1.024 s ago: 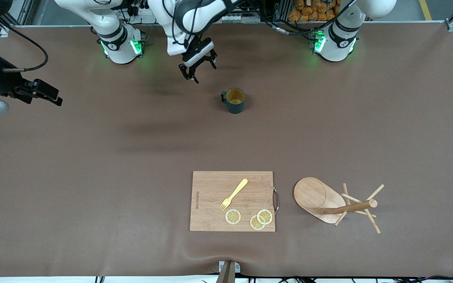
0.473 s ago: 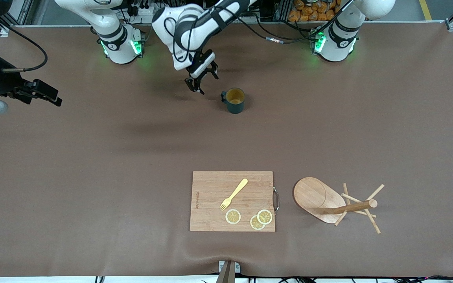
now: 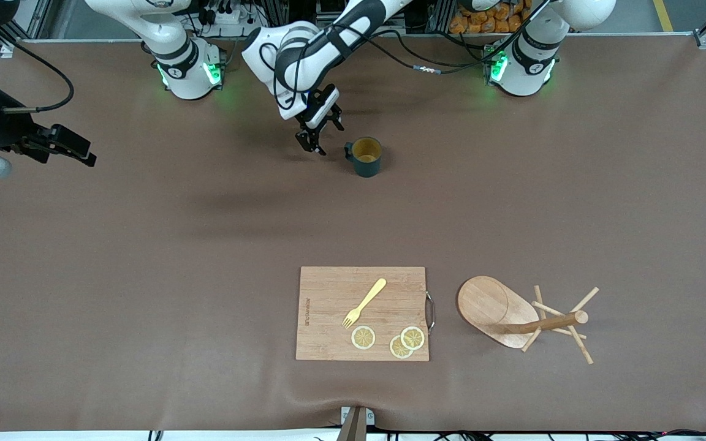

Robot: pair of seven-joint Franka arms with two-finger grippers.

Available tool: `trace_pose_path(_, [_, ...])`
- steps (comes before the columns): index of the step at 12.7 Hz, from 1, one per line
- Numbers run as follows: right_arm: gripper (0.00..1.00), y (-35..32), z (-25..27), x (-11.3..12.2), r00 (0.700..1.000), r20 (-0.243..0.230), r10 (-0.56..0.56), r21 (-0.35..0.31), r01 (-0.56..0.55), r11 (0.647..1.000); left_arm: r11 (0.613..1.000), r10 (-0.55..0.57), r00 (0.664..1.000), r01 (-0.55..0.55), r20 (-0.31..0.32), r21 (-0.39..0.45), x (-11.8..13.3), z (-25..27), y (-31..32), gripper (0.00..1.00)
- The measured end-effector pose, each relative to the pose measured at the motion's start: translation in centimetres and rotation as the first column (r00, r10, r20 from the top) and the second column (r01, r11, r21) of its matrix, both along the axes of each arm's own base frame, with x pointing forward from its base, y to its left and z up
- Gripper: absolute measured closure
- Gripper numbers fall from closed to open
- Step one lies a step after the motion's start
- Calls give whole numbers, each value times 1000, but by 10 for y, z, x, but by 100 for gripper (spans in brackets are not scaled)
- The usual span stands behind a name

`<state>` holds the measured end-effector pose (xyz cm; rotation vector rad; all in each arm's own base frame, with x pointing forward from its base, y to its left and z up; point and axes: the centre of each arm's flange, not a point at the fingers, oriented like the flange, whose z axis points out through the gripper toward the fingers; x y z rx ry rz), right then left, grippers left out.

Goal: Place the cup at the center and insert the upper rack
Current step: 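Move the left gripper over the teal mug and lower it, then grasp the teal mug by its rim with the left gripper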

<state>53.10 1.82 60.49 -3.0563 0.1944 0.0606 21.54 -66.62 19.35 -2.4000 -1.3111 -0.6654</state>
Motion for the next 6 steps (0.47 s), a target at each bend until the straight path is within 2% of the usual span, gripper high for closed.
trace_pose_path(2, [0, 0, -3, 0, 1000, -3, 0, 0, 0, 1000, 998, 41, 999, -40, -13, 51, -1, -12, 9, 0])
trace_pose_path(6, [0, 0, -8, 1, 1000, -6, -1, 0, 1, 1000, 991, 109, 994, -109, 6, 71, 18, -19, 19, 0])
